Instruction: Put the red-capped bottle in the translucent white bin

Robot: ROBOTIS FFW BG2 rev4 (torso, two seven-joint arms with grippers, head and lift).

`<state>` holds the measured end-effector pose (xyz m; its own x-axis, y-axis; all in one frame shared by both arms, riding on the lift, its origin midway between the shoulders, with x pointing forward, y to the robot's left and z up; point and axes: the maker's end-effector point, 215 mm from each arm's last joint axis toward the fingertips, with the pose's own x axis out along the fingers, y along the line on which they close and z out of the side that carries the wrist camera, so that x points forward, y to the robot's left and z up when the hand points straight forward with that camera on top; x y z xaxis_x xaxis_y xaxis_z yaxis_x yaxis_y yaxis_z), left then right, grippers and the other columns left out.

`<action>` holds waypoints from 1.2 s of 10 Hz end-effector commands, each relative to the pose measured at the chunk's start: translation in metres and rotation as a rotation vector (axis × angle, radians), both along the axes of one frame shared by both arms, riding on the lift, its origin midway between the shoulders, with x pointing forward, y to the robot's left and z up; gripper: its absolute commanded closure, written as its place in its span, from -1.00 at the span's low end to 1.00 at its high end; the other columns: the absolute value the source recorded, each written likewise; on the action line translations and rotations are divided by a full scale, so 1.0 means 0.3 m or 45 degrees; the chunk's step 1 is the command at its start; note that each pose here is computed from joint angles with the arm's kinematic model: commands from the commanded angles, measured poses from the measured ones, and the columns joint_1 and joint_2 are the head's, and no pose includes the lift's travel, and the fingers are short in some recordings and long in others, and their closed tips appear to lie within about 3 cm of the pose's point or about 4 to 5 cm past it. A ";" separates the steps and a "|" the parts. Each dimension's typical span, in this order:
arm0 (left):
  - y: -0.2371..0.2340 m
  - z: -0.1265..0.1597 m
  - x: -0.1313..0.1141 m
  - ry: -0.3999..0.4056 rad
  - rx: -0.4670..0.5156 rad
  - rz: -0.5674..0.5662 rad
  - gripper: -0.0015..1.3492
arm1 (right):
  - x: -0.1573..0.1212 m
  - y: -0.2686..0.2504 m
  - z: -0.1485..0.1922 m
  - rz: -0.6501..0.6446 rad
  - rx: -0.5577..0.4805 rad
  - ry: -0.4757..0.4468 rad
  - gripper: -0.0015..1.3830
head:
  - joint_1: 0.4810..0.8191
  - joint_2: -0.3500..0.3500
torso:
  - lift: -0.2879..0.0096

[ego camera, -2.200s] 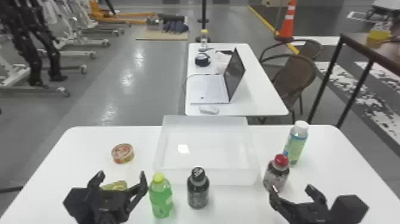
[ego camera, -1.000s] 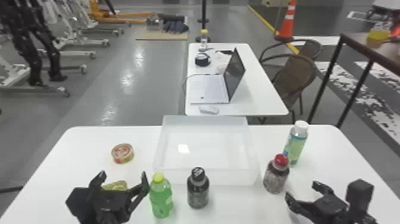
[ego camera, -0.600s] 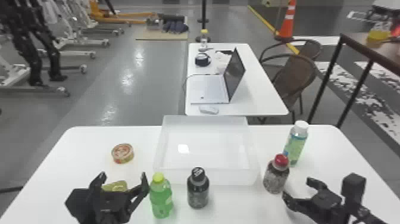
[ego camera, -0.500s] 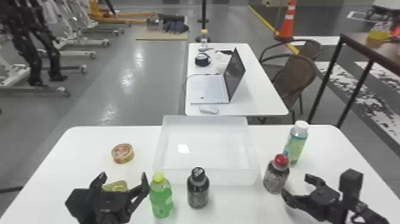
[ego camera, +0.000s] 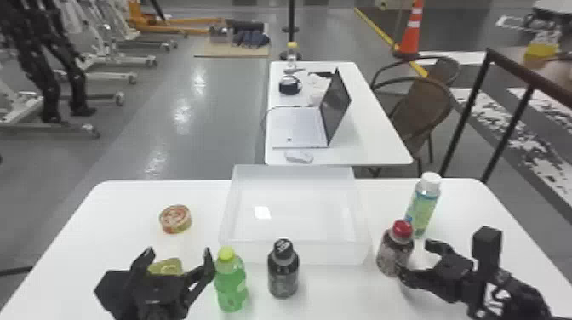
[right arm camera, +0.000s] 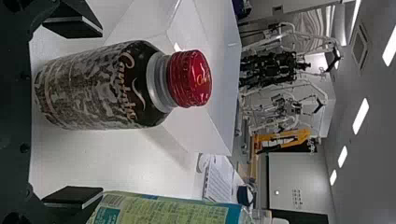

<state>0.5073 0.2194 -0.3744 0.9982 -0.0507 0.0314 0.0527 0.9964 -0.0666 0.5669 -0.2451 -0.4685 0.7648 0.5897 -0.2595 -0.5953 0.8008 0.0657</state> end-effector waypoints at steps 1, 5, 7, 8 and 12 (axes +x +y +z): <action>-0.004 0.002 0.001 -0.003 -0.006 -0.001 -0.84 | 0.007 0.045 -0.020 0.049 0.020 0.033 -0.85 | -0.60 0.00 | 0.26; -0.006 -0.004 0.000 -0.001 -0.020 -0.004 -0.84 | 0.055 0.116 0.010 0.124 -0.043 0.007 -0.84 | -0.60 0.00 | 0.26; -0.003 -0.004 0.000 -0.001 -0.023 -0.001 -0.84 | 0.058 0.117 0.019 0.116 -0.022 0.003 0.57 | -0.60 0.00 | 0.26; -0.003 -0.004 0.000 -0.001 -0.023 -0.001 -0.84 | 0.054 0.120 0.024 0.111 -0.006 0.004 0.58 | -0.60 0.00 | 0.26; -0.001 0.000 0.003 -0.005 -0.023 -0.001 -0.84 | 0.005 0.148 0.074 0.125 0.010 0.030 0.57 | -0.60 0.00 | 0.26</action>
<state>0.5075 0.2194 -0.3759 0.9982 -0.0505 0.0325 0.0531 0.9950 -0.0848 0.5713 -0.2018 -0.4487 0.6988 0.6615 -0.2722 -0.6694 0.7389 0.0772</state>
